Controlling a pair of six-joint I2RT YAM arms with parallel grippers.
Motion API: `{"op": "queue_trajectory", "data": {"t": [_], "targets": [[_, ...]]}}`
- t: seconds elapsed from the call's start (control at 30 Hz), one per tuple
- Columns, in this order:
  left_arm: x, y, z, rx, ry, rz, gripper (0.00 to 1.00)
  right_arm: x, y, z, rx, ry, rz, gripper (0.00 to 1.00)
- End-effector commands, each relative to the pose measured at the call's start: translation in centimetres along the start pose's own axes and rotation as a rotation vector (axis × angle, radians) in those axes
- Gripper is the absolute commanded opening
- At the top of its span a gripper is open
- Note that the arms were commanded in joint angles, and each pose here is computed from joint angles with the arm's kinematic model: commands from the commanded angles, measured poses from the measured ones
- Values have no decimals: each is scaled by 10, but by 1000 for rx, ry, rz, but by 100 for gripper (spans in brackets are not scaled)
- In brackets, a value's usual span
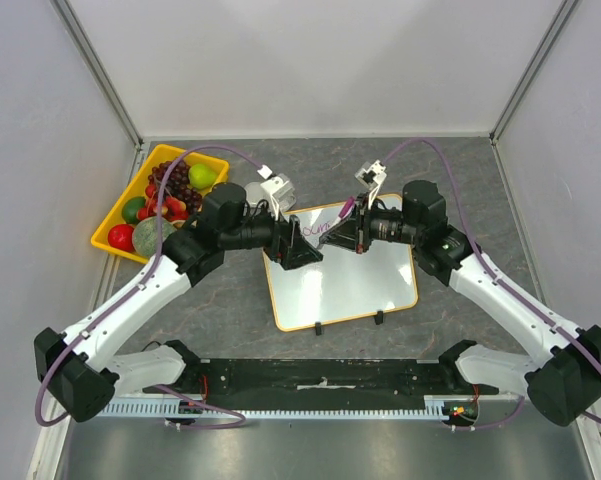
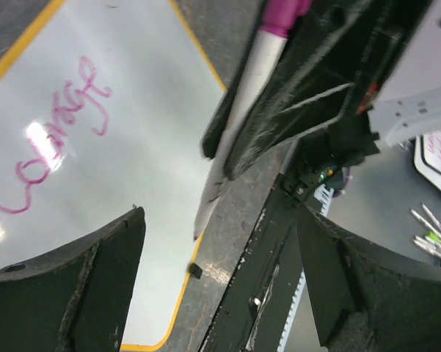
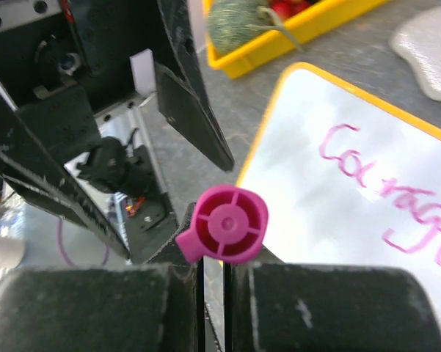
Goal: Write a sentence on the whiteboard
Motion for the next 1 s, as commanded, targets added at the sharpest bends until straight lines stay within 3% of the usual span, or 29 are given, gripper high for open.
{"op": "queue_trajectory", "data": {"t": [0.0, 0.23, 0.37, 0.8, 0.97], "targets": [[4, 32, -7, 111, -80, -214, 88, 17, -15, -11, 61, -91, 236, 0], [46, 80, 20, 288, -142, -474, 89, 43, -30, -11, 63, -202, 436, 0], [57, 100, 50, 350, -136, -541, 91, 55, -31, -15, 66, -263, 485, 0], [25, 120, 101, 321, -205, -321, 89, 67, -32, -17, 66, -304, 524, 0], [13, 123, 113, 303, -221, -216, 84, 68, -34, -16, 61, -306, 537, 0]]}}
Point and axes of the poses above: each gripper's point midway between its finger pads, its own x axis back along the fingers, its own y axis along the line the jaws close on, z = x × y, the point moved 8 cm from there along x, back along the fingers, and after that the axes turned 11 degrees about -x, right-handed, at the moved point
